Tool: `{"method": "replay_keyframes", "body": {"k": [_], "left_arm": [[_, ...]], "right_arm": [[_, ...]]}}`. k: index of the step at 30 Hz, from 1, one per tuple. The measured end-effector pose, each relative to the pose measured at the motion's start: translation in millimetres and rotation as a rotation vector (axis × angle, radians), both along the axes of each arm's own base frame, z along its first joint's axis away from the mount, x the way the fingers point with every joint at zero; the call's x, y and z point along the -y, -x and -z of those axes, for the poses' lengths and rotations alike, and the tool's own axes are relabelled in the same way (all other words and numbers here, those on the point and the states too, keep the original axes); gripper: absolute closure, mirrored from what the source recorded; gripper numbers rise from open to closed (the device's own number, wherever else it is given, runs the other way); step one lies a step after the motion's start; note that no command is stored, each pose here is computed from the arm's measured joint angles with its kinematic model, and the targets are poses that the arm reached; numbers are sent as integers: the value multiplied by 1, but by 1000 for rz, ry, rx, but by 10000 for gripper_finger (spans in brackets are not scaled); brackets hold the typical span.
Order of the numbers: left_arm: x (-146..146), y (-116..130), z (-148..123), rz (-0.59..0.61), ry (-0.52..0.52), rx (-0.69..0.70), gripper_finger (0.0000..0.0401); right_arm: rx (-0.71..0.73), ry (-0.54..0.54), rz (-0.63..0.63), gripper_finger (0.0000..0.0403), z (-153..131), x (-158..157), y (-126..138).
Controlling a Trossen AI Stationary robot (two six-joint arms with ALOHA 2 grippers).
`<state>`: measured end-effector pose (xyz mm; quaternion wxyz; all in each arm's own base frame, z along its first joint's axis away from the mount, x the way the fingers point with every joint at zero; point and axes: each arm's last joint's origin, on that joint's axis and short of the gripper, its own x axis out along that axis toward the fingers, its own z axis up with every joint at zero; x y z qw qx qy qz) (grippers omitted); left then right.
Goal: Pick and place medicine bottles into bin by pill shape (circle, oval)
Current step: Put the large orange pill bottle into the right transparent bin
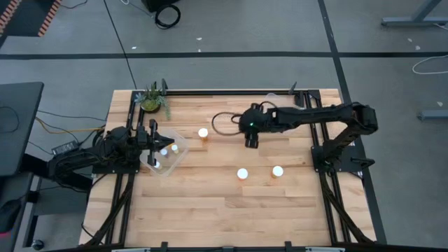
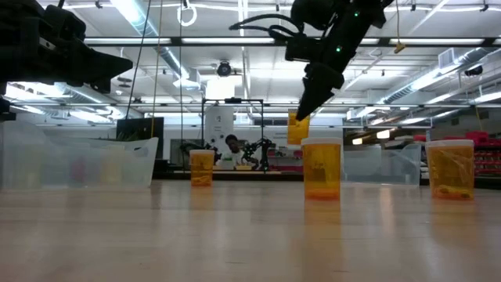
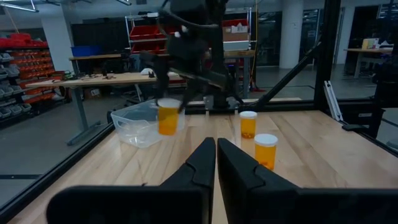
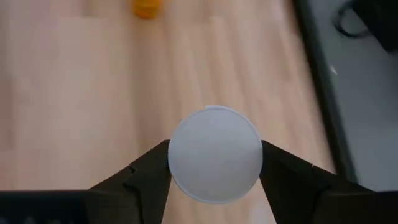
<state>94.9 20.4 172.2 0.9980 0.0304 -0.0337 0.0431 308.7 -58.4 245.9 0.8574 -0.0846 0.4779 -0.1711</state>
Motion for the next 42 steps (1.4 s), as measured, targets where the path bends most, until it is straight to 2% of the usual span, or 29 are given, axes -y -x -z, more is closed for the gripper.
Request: {"method": "replay_keyframes", "body": {"k": [8, 15, 28, 36, 42], "left_arm": [[0, 0, 0, 0, 0, 0, 365], [0, 0, 0, 0, 0, 0, 373], [0, 0, 0, 0, 0, 0, 366], [0, 0, 0, 0, 1, 0, 374], [0, 0, 0, 0, 0, 0, 376]], "right_arm": [[20, 31, 185, 174, -20, 30, 27], [23, 90, 373, 174, -26, 54, 47], [-66, 60, 600, 173, 13, 96, 88], [-1, -41, 630, 173, 35, 114, 105], [9, -123, 627, 173, 44, 115, 111]]}}
